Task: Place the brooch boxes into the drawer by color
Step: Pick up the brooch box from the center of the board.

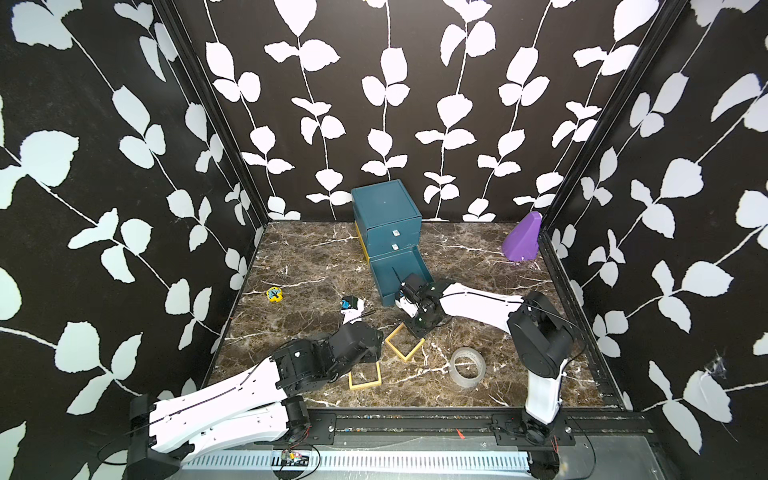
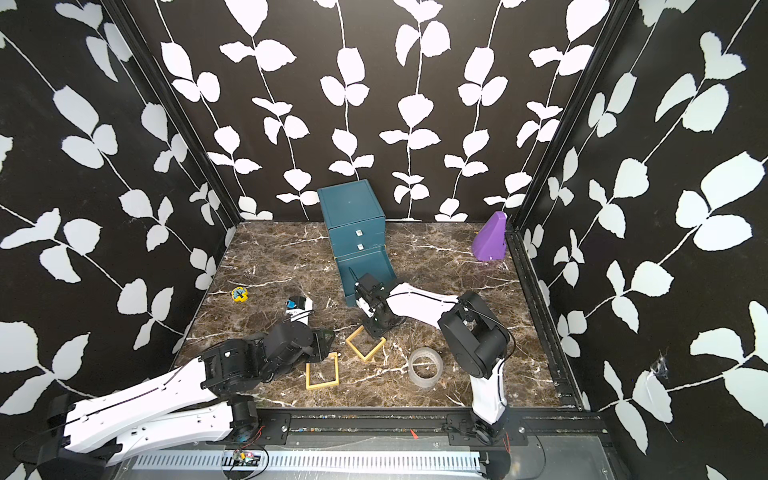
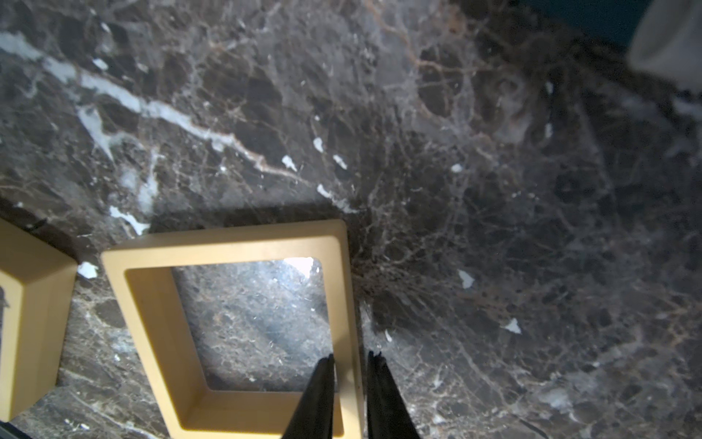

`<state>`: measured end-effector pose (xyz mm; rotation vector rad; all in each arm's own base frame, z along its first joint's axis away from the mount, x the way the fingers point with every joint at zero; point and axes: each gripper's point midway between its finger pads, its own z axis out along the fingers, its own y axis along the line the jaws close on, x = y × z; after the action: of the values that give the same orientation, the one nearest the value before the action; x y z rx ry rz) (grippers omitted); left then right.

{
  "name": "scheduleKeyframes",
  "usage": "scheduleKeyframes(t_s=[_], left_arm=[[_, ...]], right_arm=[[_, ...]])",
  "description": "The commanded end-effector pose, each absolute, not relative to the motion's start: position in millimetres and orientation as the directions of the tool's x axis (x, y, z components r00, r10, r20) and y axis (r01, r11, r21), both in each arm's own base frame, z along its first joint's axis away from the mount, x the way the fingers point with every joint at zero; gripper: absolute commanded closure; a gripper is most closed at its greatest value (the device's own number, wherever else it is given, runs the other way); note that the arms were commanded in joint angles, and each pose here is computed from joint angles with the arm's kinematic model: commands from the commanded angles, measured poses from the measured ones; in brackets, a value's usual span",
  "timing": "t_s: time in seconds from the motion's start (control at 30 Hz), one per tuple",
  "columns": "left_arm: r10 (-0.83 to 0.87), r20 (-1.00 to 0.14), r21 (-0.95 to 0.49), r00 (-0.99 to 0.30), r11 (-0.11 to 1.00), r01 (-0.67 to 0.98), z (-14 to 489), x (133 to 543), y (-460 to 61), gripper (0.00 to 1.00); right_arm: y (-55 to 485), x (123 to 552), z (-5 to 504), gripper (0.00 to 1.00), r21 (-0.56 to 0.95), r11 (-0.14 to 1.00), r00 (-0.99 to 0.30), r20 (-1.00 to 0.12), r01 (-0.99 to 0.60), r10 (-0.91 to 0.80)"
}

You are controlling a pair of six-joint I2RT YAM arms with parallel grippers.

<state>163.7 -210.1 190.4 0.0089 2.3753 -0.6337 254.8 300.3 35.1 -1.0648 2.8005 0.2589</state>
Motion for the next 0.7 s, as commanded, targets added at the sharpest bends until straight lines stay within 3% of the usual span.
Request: scheduleKeyframes(t_s=[0.0, 0.23, 0.53, 0.67], left_arm=[[-0.15, -0.628, -0.433, -0.764, 0.883, 0.182, 198.4, 164.4, -208.7, 0.55], [-0.147, -0.629, -0.43, -0.763, 0.884, 0.185, 198.7, 165.0, -209.7, 0.55], [-0.143, -0.63, -0.429, -0.763, 0.883, 0.189, 199.3, 164.4, -209.6, 0.55], [-0.137, -0.636, -0.423, -0.759, 0.885, 0.195, 202.0, 165.4, -210.2, 0.55]], right_arm=[[293.8, 249.7, 21.6, 0.82, 0.096, 0.743, -0.747, -0.156, -0.663, -0.647], [292.9, 247.8, 18.1, 0.73, 0.098, 0.746, -0.751, -0.151, -0.659, -0.643], [288.0, 252.2, 25.1, 0.98, 0.059, 0.755, -0.751, -0.178, -0.653, -0.636], [279.9, 261.3, 48.5, 1.0, 0.004, 0.785, -0.761, -0.25, -0.619, -0.599]])
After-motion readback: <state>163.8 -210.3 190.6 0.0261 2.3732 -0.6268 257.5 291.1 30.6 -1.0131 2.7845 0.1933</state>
